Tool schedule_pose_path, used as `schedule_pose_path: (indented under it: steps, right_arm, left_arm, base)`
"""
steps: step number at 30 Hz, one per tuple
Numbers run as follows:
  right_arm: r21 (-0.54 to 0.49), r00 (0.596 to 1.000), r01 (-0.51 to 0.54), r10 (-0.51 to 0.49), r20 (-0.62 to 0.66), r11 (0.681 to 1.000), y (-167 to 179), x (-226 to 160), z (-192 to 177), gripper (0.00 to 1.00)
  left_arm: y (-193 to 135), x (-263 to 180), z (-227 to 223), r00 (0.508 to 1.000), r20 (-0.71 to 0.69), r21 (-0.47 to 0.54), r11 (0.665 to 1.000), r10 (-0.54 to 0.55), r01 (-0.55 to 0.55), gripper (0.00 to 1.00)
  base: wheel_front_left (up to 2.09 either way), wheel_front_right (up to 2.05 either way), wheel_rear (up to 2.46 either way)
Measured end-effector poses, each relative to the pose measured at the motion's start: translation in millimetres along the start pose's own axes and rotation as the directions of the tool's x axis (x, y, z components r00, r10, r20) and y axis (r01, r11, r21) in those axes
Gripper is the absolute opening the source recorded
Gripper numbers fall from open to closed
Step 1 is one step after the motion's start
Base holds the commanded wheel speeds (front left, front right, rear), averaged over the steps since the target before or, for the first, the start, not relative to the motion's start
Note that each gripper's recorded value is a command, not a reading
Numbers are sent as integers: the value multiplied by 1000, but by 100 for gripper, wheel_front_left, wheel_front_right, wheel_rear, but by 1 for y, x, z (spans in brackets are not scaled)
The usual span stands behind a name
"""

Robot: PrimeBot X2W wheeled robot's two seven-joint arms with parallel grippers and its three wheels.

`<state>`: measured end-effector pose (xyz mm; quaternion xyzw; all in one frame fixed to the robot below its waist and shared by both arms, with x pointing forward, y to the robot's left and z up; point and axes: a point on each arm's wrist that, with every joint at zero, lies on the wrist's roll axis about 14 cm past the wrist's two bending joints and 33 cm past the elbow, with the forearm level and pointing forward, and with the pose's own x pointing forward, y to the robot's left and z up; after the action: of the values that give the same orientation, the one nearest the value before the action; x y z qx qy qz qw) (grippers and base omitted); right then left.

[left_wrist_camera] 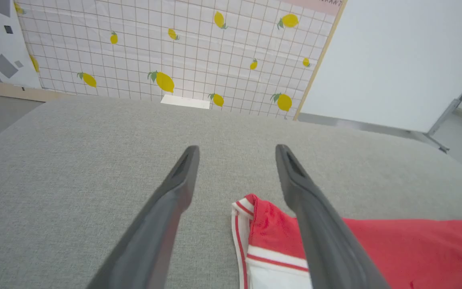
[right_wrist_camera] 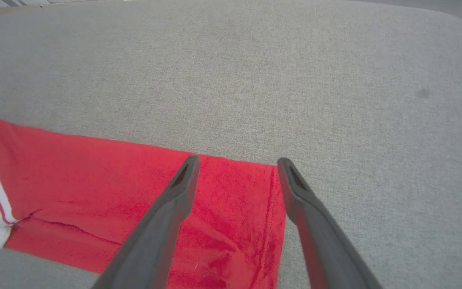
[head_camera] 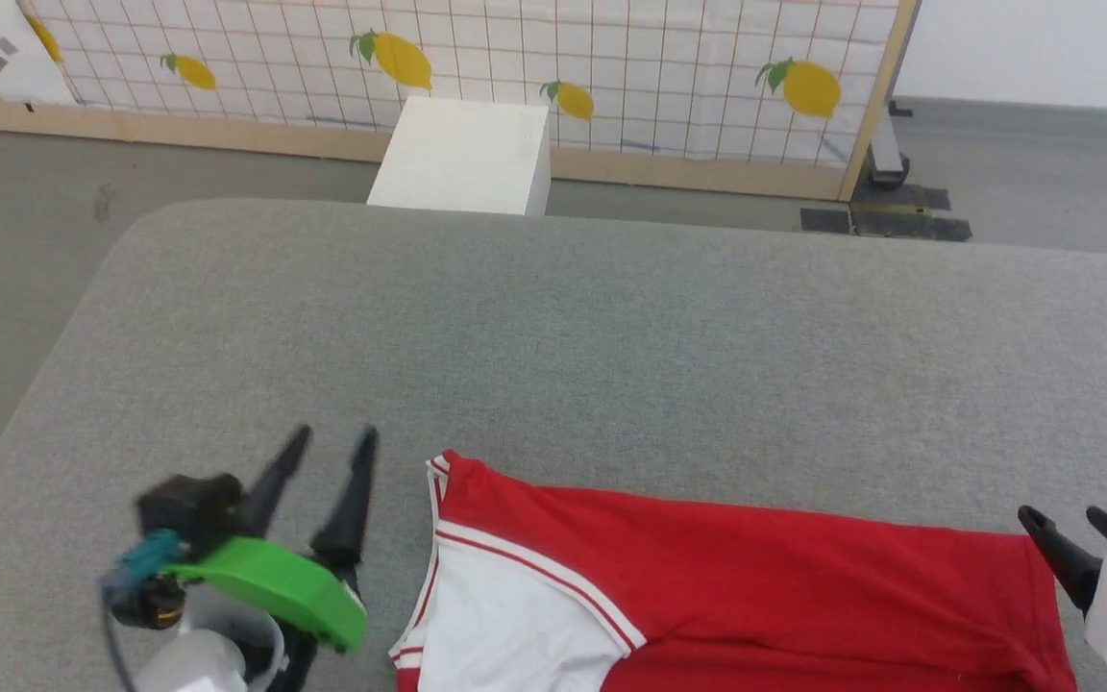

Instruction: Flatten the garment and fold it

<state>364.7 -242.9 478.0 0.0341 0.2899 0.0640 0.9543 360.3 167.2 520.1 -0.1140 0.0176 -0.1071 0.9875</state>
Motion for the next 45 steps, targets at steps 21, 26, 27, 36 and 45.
schedule_pose_path:
  steps: [21,26,27,36,45]
  right_arm:
    - [238,961,240,-197,-192,941,-22,3,-104,100]
    - [243,943,252,-182,-279,937,-19,10,-130,100]
    - [247,942,248,-174,-286,937,-17,13,-131,100]
    - [222,949,185,-116,-293,957,-5,31,-131,0]
    - [196,960,234,-194,-202,952,-33,18,-111,0]
  left_arm:
    - [16,-49,-1,969,146,93,973,199,-214,100]
    - [16,-47,-8,972,128,88,974,198,-210,100]
    - [16,-47,-10,972,123,87,974,200,-211,100]
    - [20,-44,-21,972,92,82,971,218,-226,100]
    - [18,-45,-13,971,124,80,973,204,-214,100]
  base:
    - [0,0,0]
    - [0,0,0]
    - [0,0,0]
    - [0,0,0]
    - [0,0,0]
